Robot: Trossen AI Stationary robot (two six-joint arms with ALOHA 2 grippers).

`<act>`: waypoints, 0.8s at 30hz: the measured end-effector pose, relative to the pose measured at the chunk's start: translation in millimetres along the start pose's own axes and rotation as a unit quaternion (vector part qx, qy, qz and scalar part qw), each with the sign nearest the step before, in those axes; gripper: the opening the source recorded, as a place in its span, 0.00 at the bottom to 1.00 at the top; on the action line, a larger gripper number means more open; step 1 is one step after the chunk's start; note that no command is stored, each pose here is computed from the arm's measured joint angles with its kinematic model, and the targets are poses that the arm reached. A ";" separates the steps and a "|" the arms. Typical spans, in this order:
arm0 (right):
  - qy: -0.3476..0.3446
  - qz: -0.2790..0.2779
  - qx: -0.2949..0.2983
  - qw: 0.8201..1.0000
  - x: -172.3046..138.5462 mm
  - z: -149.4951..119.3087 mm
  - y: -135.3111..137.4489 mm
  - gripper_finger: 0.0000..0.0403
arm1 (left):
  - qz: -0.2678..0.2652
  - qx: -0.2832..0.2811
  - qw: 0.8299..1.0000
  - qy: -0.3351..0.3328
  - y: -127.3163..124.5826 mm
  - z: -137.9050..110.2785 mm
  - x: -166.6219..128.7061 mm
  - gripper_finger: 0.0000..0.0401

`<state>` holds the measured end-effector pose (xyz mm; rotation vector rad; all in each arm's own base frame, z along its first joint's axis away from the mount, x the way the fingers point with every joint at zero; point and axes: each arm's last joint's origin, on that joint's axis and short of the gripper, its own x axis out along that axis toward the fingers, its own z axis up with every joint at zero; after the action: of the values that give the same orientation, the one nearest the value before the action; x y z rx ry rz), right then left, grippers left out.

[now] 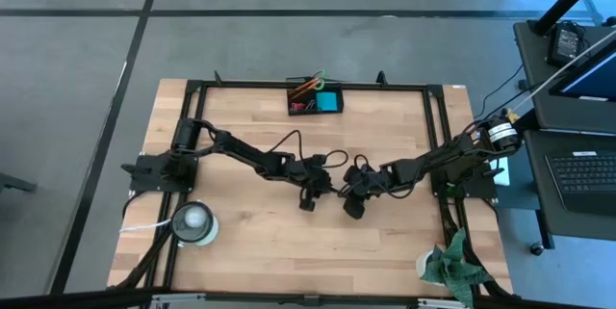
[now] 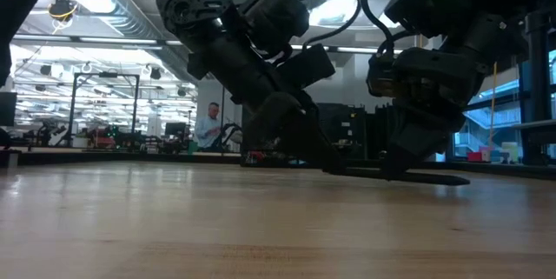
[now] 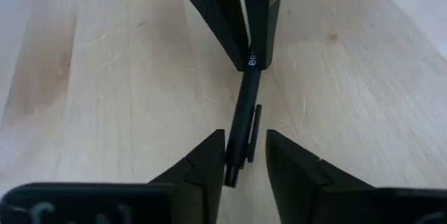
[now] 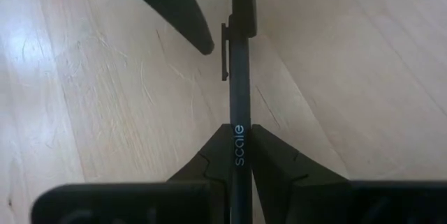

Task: Pick and place office supplies into organizer
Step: Put the black pen into the desk organizer

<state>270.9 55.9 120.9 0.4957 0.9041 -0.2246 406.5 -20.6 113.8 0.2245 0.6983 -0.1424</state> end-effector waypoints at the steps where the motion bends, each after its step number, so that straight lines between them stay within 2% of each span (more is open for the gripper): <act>1: 0.000 0.000 0.000 1.000 0.0 0.0 0.0 0.11 | -0.001 0.000 1.000 0.000 -0.2 0.0 0.0 0.26; 5: 0.000 0.000 0.000 1.000 0.0 0.0 -0.1 0.11 | -0.001 -0.005 1.000 0.000 -0.4 0.0 0.0 0.32; 8: -0.001 0.001 0.001 1.000 0.0 0.3 0.1 0.11 | -0.001 -0.009 1.000 0.000 -0.4 0.0 0.0 0.33; 24: -0.007 0.006 0.001 1.000 0.0 1.4 1.1 0.11 | 0.001 -0.015 1.000 0.001 -0.2 0.0 -0.1 0.21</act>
<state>272.2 56.1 121.9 0.5016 0.8874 -0.2184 406.3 -20.8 113.9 0.1975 0.7014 -0.1294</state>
